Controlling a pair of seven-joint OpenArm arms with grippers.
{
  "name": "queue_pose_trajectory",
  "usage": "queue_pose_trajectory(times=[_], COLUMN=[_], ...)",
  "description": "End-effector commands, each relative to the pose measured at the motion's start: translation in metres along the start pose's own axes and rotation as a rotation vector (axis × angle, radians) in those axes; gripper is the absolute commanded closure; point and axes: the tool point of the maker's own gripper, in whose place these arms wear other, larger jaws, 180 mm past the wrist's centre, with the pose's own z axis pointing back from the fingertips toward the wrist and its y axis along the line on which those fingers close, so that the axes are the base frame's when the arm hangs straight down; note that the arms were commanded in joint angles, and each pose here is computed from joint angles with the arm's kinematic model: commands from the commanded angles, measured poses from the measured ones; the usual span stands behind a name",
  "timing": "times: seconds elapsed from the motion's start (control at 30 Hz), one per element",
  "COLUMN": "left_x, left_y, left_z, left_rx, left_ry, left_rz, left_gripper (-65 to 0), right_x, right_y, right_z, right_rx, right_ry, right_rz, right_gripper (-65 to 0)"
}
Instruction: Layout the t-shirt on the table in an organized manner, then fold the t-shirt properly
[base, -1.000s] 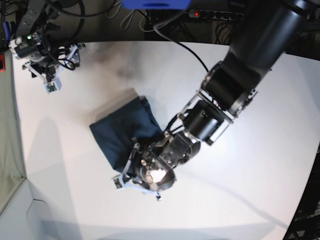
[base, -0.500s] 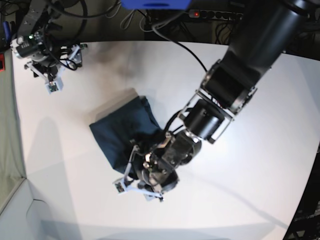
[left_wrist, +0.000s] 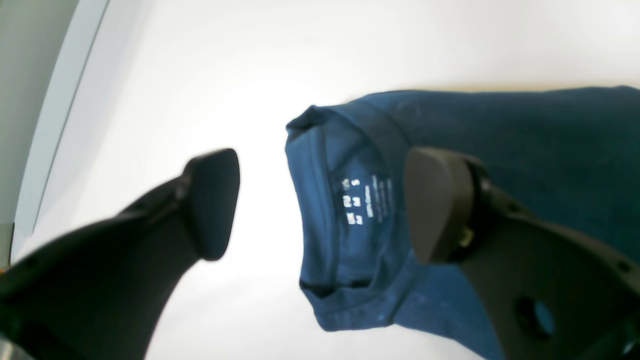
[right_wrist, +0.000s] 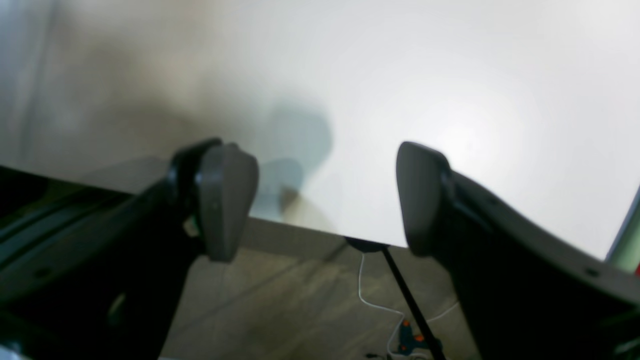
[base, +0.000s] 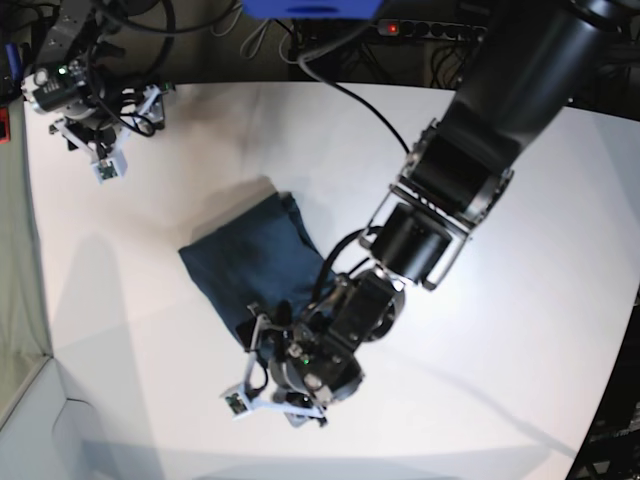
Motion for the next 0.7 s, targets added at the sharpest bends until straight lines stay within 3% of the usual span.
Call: queue_pose_trajectory(times=[0.0,0.13,0.2,0.47,0.57,0.67], left_x=[0.029,0.030,0.015,-0.115,-0.150,-0.183], left_y=[0.017,0.020,0.043,0.088,0.080,0.057], left_z=[0.011,0.013,0.022,0.072,0.100,0.121], left_rx=[0.040,0.047,0.092,0.235,0.278,0.293], left_ry=[-0.065,-0.070,-0.061,0.109,0.164,0.218], left_rz=[-0.012,-0.010,-0.001,0.170,0.177,0.180], left_gripper=[-49.9,-49.9,-49.9,-48.5,-40.1,-24.8], right_x=[0.010,0.019,0.028,0.088,0.121,0.147], right_y=[-0.004,0.001,0.006,-0.002,-0.021,-0.037], right_z=[0.005,0.003,0.002,0.006,0.015,0.009], right_rx=[-0.017,-0.004,0.010,-0.014,-0.062,-0.068], right_ry=[-0.035,-0.053,-0.071,-0.199,-0.266,-0.291], right_rz=[0.006,0.023,0.041,0.083,0.114,0.110], right_gripper=[-47.0,-47.0,-47.0,-47.0,-46.9,-46.9])
